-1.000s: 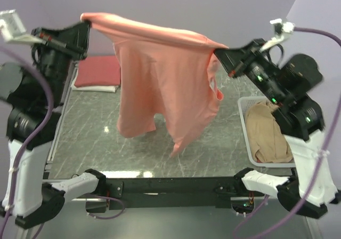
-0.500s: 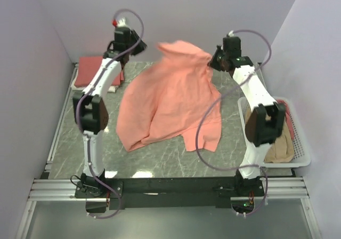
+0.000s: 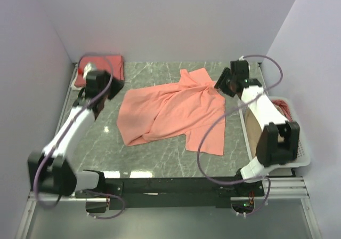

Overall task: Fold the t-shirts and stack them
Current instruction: Flatten the tshirt out

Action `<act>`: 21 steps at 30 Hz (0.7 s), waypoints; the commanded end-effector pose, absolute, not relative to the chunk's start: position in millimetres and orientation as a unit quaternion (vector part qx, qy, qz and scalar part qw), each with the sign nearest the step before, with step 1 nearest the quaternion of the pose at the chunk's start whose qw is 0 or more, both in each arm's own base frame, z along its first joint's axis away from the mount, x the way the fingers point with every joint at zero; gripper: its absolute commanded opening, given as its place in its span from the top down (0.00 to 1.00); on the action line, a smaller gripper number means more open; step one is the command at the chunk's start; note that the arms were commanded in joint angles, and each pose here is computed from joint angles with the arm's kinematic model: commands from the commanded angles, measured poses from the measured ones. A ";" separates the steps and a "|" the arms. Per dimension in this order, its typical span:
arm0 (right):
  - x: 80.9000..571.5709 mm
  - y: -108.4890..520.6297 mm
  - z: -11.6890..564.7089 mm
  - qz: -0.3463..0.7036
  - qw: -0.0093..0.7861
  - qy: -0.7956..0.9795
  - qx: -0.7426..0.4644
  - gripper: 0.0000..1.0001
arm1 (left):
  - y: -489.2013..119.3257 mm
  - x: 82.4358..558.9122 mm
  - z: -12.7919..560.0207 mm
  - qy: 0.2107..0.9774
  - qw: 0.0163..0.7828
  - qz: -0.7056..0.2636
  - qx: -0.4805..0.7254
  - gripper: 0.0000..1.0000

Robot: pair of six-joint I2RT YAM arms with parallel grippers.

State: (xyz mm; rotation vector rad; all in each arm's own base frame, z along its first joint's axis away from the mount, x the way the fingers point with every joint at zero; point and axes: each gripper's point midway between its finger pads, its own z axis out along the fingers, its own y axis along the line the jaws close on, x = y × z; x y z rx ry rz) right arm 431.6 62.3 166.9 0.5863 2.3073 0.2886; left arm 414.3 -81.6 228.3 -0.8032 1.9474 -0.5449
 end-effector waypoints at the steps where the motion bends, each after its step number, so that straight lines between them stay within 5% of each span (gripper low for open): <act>1: 400.8 73.9 165.8 0.132 0.394 0.882 0.223 0.40 | -67.3 356.6 173.3 0.792 0.430 -0.189 -0.390 0.45; 5: 366.5 84.0 135.1 0.140 0.374 0.892 0.209 0.41 | -51.9 293.5 116.0 0.801 0.397 -0.150 -0.423 0.40; 7: 360.3 83.9 131.6 0.137 0.375 0.893 0.209 0.41 | -52.1 286.0 112.0 0.787 0.404 -0.168 -0.434 0.30; 11: 350.4 85.3 114.6 0.138 0.357 0.900 0.209 0.41 | -54.3 277.0 82.0 0.796 0.377 -0.163 -0.445 0.25; 21: 341.2 63.6 91.2 0.075 0.341 0.910 0.225 0.38 | -68.9 301.0 54.0 0.811 0.350 -0.173 -0.437 0.34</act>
